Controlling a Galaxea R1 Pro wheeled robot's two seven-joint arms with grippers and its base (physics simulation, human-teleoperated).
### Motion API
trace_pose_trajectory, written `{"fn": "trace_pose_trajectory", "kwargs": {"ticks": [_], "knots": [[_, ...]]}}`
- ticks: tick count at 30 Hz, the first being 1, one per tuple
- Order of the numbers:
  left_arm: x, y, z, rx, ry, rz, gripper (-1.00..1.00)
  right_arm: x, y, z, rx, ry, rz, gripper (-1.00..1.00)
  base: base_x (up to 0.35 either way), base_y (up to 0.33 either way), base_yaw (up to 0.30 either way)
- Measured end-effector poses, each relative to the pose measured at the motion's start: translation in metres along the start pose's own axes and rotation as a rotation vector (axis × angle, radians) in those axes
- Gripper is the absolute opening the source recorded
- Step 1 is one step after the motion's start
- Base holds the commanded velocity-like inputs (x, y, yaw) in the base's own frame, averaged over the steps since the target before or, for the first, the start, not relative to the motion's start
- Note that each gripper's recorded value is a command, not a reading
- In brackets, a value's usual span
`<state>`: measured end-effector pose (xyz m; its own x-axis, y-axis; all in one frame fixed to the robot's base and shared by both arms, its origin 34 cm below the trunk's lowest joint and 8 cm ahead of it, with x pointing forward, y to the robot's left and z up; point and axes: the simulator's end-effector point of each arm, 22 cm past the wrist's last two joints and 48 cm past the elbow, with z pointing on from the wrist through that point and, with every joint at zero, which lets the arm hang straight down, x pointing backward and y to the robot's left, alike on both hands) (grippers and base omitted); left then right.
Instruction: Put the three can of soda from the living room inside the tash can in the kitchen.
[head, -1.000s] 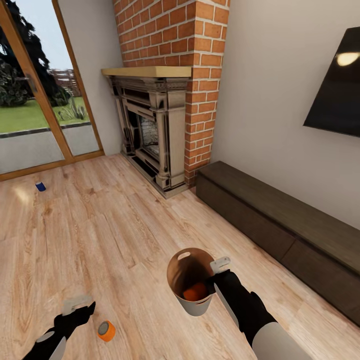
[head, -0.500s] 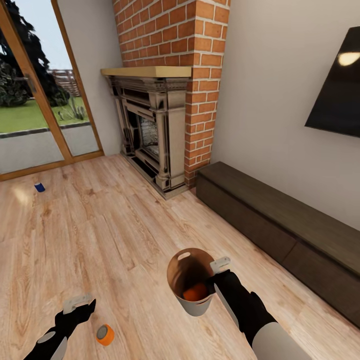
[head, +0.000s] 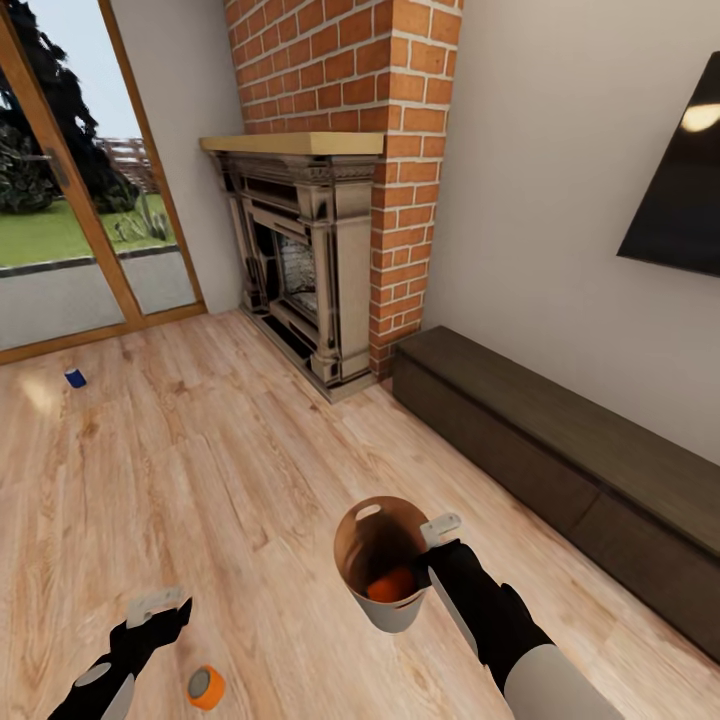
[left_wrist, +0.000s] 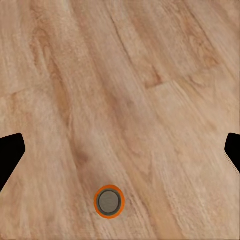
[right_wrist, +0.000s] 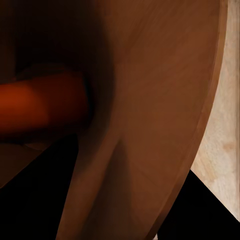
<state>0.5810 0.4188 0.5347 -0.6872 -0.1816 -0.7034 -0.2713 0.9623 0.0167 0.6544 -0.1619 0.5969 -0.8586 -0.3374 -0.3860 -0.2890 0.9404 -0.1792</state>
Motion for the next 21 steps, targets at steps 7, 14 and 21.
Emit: {"fn": "trace_pose_trajectory", "kwargs": {"ticks": [7, 14, 21], "knots": [[0.0000, 0.0002, 0.0000, 0.000, 0.000, -0.001, 1.00, 0.0001, 0.0005, 0.0000, -0.002, 0.000, 0.002, -1.00, 0.053, 0.001, 0.000], [0.0024, 0.0005, 0.0006, -0.001, 0.005, 0.000, 1.00, 0.0019, 0.0014, 0.0019, -0.004, 0.005, 0.002, -1.00, 0.005, 0.000, 0.000], [0.0068, 0.0012, 0.0020, -0.003, 0.012, 0.003, 1.00, 0.0060, 0.0030, 0.0058, -0.008, 0.015, 0.002, -1.00, 0.000, 0.000, 0.000]]}}
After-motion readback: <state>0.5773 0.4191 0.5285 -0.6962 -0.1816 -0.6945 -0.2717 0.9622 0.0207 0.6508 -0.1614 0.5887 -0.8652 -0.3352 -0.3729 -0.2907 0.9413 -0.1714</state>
